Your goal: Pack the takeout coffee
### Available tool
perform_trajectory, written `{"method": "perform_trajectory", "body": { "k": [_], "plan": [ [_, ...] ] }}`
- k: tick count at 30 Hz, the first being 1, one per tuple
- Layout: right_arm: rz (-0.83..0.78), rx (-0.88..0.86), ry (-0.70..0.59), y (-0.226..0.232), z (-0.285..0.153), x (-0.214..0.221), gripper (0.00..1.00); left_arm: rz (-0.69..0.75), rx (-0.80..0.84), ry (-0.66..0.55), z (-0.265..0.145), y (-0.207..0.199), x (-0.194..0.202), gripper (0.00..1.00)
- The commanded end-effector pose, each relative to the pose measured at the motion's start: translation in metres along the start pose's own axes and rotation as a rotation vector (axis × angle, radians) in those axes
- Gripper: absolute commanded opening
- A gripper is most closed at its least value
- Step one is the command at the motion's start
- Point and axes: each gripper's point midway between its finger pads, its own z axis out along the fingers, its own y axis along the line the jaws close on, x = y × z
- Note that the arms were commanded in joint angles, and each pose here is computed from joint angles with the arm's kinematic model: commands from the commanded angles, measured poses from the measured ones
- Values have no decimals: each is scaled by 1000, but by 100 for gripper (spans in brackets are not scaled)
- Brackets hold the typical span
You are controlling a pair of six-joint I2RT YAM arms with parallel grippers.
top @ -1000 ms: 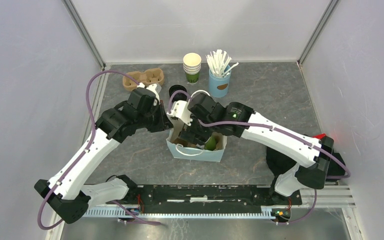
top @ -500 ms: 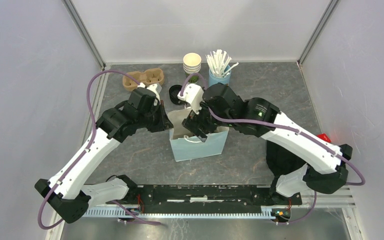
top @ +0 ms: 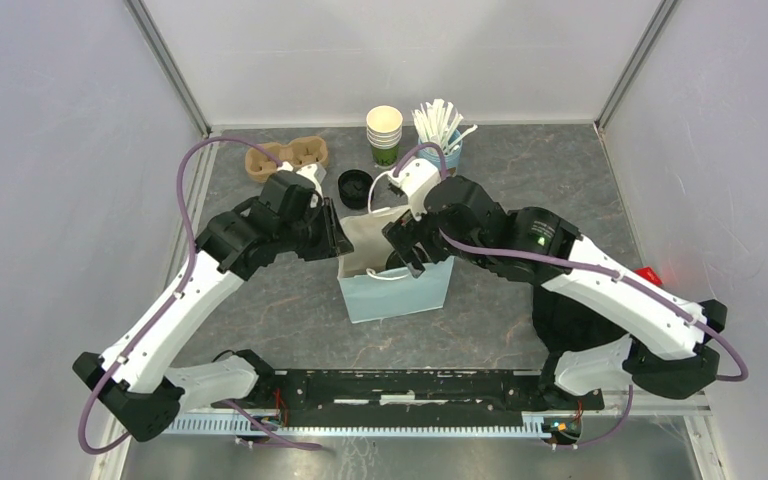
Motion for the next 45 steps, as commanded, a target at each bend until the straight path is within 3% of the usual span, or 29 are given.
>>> {"method": "perform_trajectory", "body": {
  "k": [1, 4, 9, 13, 20, 25, 30, 36, 39, 42, 45],
  "plan": [
    [145, 152, -128, -33, -30, -30, 98, 6, 37, -40, -5, -15, -17, 38],
    [168, 192, -148, -43, -39, -32, 98, 21, -7, -22, -1, -9, -16, 37],
    [226, 152, -217, -46, -53, -38, 98, 85, -134, 6, 14, 11, -19, 22],
    [243, 124, -268, -44, -57, -39, 98, 149, -112, -136, 6, -4, -60, 4],
    [211, 107, -306, -43, -61, -51, 98, 208, 12, -433, -6, -38, -121, 2],
    [114, -31, -283, -17, -53, -49, 96, 242, 158, -528, -2, -36, -99, 2],
    [-10, -339, -280, 37, -56, -35, 85, 249, 192, -498, 3, -15, -61, 2],
    [-81, -495, -306, 60, -73, -10, 84, 244, 199, -487, -2, 2, -37, 2],
    [-31, -537, -272, 70, -67, 3, 80, 226, 213, -489, -4, 8, -26, 2],
    [77, -479, -222, 73, -49, 10, 69, 198, 237, -481, -5, 12, -14, 2],
    [180, -427, -183, 83, -28, 10, 68, 177, 269, -478, -6, 15, -3, 2]
  ]
}}
